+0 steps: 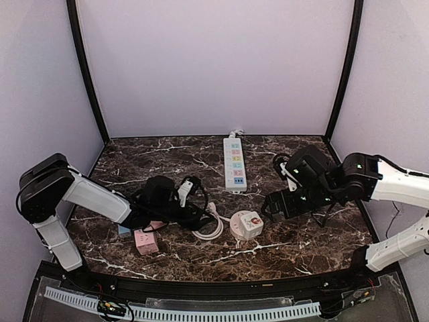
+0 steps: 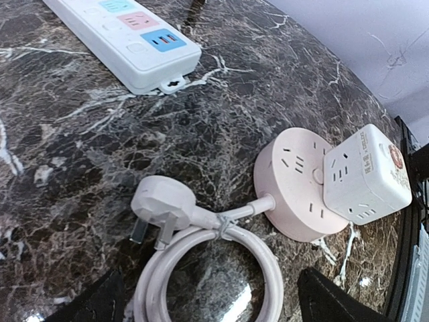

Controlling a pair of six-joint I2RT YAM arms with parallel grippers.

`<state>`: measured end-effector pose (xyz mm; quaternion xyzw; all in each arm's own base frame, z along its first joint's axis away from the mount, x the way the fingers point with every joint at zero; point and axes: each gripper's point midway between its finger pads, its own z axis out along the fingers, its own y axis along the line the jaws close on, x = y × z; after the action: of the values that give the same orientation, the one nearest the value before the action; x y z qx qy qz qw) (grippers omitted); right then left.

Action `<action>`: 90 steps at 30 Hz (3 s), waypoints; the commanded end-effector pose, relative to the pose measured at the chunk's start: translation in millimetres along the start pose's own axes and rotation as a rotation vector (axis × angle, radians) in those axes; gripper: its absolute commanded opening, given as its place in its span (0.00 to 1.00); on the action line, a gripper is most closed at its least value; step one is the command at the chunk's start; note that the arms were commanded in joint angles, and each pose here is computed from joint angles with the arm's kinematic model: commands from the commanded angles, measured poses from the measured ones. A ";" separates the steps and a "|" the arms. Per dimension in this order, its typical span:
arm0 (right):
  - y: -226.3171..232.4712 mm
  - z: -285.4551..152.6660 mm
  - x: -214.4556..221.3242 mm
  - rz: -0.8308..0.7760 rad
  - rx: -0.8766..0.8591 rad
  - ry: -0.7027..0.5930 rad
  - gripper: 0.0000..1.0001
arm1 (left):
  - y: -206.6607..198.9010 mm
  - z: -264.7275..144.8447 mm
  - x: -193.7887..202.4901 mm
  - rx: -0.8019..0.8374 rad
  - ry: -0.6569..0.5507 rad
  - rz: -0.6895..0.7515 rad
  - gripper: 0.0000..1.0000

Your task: Insert the plug

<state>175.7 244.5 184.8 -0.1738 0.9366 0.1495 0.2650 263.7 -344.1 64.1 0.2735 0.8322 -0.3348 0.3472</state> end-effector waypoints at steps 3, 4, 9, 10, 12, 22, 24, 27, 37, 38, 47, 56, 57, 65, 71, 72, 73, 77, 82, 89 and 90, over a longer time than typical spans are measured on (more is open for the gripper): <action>5.2 2.6 1.0 -0.003 -0.016 -0.003 0.99 | -13.9 12.7 -1.0 0.098 0.022 0.024 0.89; 6.1 2.8 0.9 -0.004 -0.017 -0.003 0.99 | -13.4 14.6 -0.4 0.096 0.029 0.023 0.89; 6.7 3.2 1.9 -0.008 -0.021 -0.003 0.99 | -8.3 22.2 6.4 0.082 0.052 0.024 0.88; 7.3 2.7 1.6 -0.007 -0.024 -0.005 0.99 | -7.8 22.9 6.6 0.079 0.056 0.023 0.88; 7.3 2.4 2.2 -0.007 -0.024 -0.004 0.98 | -5.7 24.5 8.7 0.071 0.065 0.022 0.88; 5.7 -2.9 3.3 -0.002 -0.034 -0.018 0.99 | -14.4 20.7 28.2 0.117 0.123 -0.013 0.83; 4.6 -4.5 3.9 0.002 -0.037 -0.022 0.99 | -19.7 18.9 36.0 0.126 0.138 -0.017 0.81; 3.7 -7.3 4.4 0.010 -0.043 -0.029 0.99 | -32.6 15.9 48.5 0.135 0.158 0.001 0.81; 2.5 -16.0 4.2 0.023 -0.060 -0.048 0.99 | -69.1 8.3 66.6 0.145 0.213 0.066 0.80; 2.4 -15.9 4.2 0.023 -0.058 -0.047 0.99 | -70.5 8.8 67.7 0.149 0.216 0.061 0.80; 1.9 -15.8 2.6 0.022 -0.053 -0.052 0.99 | -92.3 13.7 81.0 0.203 0.253 0.055 0.79; 0.7 -19.1 1.6 0.024 -0.056 -0.065 0.99 | -123.5 15.9 88.0 0.266 0.275 0.073 0.77; 0.1 -19.4 1.6 0.025 -0.056 -0.067 0.98 | -125.8 17.3 88.0 0.269 0.276 0.071 0.77; -1.5 -22.4 2.4 0.028 -0.063 -0.079 0.99 | -152.1 31.2 86.8 0.333 0.278 0.083 0.77; -3.2 -25.9 2.9 0.029 -0.069 -0.090 0.99 | -167.5 34.6 78.2 0.387 0.259 0.068 0.76; -3.5 -26.5 2.9 0.029 -0.071 -0.092 0.99 | -169.6 34.1 77.7 0.393 0.259 0.068 0.75; -3.7 -26.9 3.0 0.028 -0.072 -0.093 0.99 | -172.2 33.4 78.1 0.399 0.262 0.071 0.75; -4.0 -27.9 3.0 0.029 -0.078 -0.102 0.99 | -174.1 26.2 74.0 0.389 0.248 0.083 0.75; -2.8 -28.8 2.7 0.029 -0.092 -0.111 0.99 | -163.2 10.1 64.3 0.321 0.204 0.106 0.75; -2.2 -28.1 0.3 0.015 -0.093 -0.125 0.99 | -131.0 -22.3 42.1 0.137 0.106 0.119 0.85; -1.4 -28.1 -0.7 0.013 -0.096 -0.129 0.99 | -121.2 -25.2 46.1 0.096 0.107 0.119 0.87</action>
<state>161.5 228.7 203.7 -0.1643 0.9185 0.2007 0.2986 129.2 -422.4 90.9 0.3778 0.7896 -0.3987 0.2737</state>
